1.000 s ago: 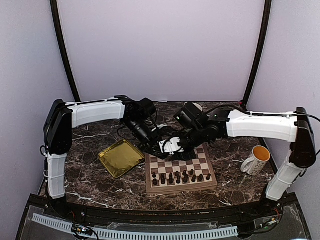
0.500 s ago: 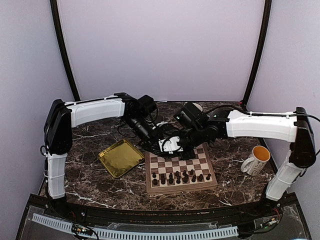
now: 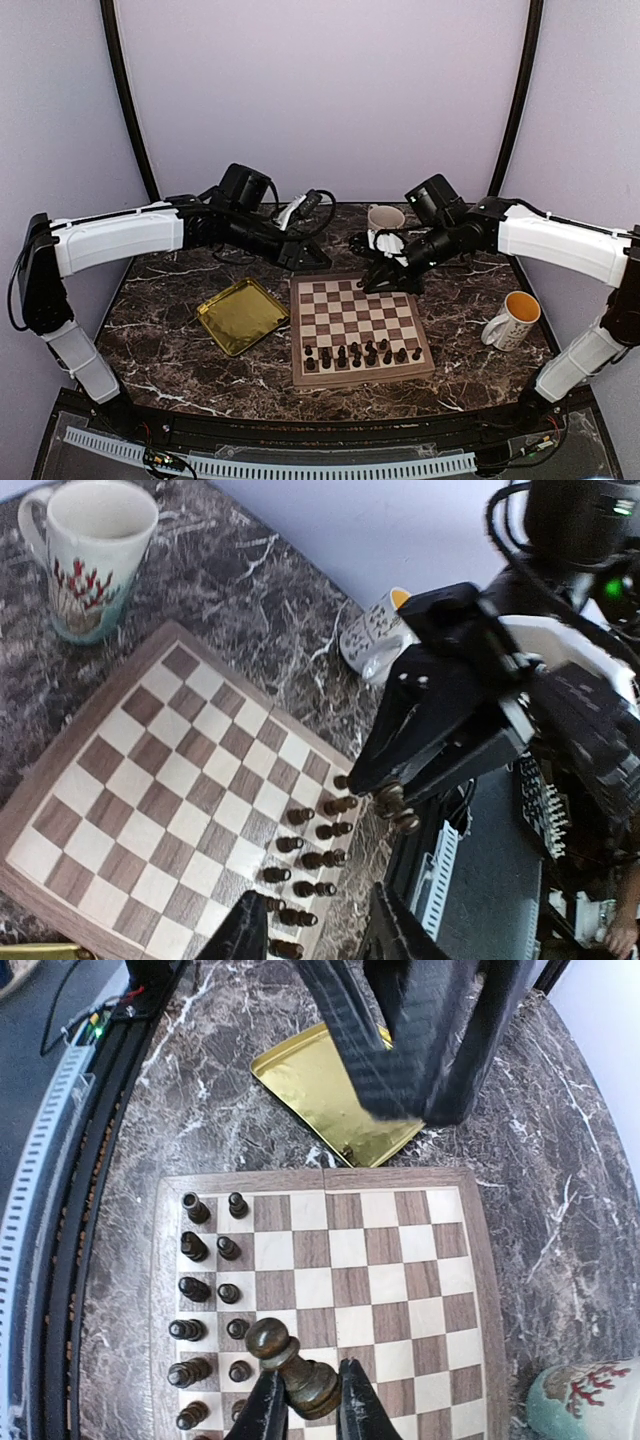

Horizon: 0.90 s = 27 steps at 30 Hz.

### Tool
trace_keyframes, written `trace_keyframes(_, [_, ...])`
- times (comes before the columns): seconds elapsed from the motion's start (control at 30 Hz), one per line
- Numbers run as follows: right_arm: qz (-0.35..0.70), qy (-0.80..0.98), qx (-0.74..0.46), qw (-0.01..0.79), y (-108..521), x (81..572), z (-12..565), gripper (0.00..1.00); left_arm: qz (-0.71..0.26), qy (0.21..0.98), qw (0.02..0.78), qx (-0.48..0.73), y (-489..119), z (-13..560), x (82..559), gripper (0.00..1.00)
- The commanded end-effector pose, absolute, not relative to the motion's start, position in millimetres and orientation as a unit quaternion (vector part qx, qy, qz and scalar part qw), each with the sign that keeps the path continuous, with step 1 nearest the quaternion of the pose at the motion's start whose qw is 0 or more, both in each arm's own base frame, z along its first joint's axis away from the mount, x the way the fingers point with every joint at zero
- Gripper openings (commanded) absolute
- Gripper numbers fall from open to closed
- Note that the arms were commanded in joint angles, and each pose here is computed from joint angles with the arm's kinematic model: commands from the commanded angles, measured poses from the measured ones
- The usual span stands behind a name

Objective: Set up the chess pieces on the board
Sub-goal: Pass from the right arm to the left

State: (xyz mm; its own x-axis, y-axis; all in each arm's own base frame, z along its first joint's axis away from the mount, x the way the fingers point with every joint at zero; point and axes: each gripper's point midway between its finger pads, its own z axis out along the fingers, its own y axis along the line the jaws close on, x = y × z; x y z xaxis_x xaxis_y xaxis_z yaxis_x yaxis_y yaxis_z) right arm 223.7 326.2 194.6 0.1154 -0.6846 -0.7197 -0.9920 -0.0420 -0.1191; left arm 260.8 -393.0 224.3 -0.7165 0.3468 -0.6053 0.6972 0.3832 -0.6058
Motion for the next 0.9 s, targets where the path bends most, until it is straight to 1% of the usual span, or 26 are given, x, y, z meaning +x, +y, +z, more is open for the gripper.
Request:
trace_keyframes(0.0, [0.368,0.632,-0.623,0.277,318,207,207,0.15,-0.462,0.700,0.404,0.366,-413,293,264,0.37])
trace_keyframes(0.1, [0.423,0.631,-0.595,0.263,313,205,216,0.15,-0.435,0.640,0.478,0.416,-422,309,243,0.36])
trace_keyframes(0.17, [0.450,0.626,-0.582,0.259,311,203,221,0.15,-0.431,0.620,0.494,0.432,-428,311,237,0.36])
trace_keyframes(0.37, [0.473,0.628,-0.566,0.247,309,205,225,0.15,-0.426,0.586,0.478,0.496,-461,302,210,0.38])
trace_keyframes(0.5, [0.476,0.630,-0.563,0.245,309,206,224,0.15,-0.419,0.588,0.468,0.509,-472,296,206,0.37])
trace_keyframes(0.6, [0.478,0.629,-0.562,0.245,308,205,224,0.15,-0.407,0.600,0.465,0.508,-473,288,211,0.35])
trace_keyframes(0.87, [0.481,0.627,-0.562,0.245,307,203,224,0.15,-0.389,0.618,0.455,0.509,-475,275,218,0.25])
